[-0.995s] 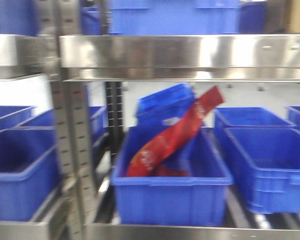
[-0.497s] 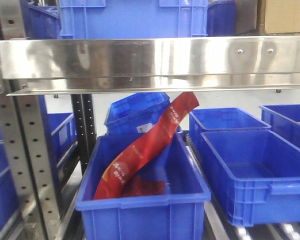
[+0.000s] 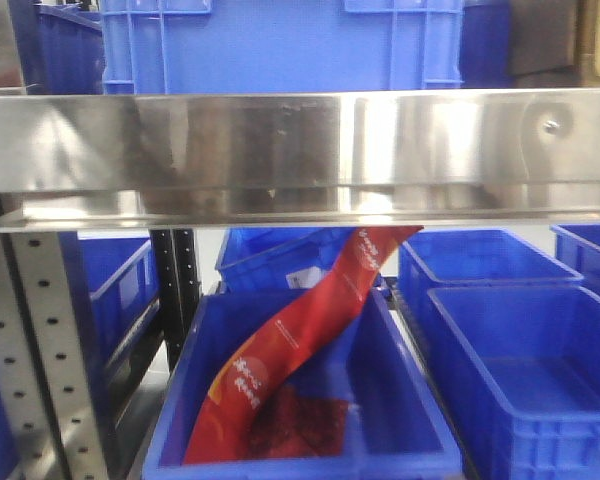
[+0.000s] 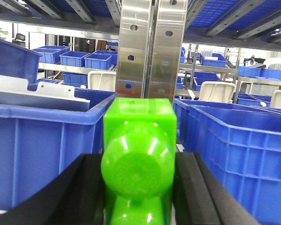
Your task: Grab block from conveyor and place in blue bin
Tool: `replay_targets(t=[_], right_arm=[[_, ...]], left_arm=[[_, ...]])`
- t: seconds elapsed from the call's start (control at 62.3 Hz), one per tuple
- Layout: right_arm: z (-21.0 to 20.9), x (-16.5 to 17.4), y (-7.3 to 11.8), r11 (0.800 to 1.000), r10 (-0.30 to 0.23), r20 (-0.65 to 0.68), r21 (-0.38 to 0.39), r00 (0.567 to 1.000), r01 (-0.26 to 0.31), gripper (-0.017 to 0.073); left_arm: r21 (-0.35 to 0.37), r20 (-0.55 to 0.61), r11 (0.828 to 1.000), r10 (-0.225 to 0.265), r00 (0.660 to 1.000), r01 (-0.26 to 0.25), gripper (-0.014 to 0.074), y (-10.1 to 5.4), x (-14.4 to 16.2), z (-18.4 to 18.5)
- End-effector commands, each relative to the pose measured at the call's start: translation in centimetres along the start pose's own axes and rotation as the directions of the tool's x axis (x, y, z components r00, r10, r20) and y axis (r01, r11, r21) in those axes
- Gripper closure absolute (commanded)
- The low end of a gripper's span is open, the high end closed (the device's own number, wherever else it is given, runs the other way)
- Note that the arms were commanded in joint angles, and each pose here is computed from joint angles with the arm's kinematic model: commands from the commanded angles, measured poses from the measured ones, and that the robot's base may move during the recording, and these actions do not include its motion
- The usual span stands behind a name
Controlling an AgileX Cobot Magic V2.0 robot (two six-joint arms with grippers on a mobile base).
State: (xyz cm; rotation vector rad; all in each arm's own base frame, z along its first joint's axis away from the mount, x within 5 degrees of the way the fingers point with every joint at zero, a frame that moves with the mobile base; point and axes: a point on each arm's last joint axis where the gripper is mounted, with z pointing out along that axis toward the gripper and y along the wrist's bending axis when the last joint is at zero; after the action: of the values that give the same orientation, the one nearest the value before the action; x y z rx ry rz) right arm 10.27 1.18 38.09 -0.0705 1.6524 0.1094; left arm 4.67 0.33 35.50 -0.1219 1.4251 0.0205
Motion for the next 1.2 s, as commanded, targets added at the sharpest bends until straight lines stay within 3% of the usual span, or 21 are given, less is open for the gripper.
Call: replay_targets(t=[0.0,1.187], right_arm=[[-0.15,-0.52,-0.01,1.000,-0.008,0.039,0.002,0.999,0.008,0.0721],[-0.15,-0.52,-0.01,1.000,-0.008,0.039,0.002,0.999,0.008,0.0721]], left_arm=[[0.001,0.020,1.000,-0.005,1.000,0.005,0.0705,-0.02,-0.20,-0.11],[0.001,0.020,1.000,-0.005,1.000,0.005,0.0705,-0.02,-0.20,-0.11]])
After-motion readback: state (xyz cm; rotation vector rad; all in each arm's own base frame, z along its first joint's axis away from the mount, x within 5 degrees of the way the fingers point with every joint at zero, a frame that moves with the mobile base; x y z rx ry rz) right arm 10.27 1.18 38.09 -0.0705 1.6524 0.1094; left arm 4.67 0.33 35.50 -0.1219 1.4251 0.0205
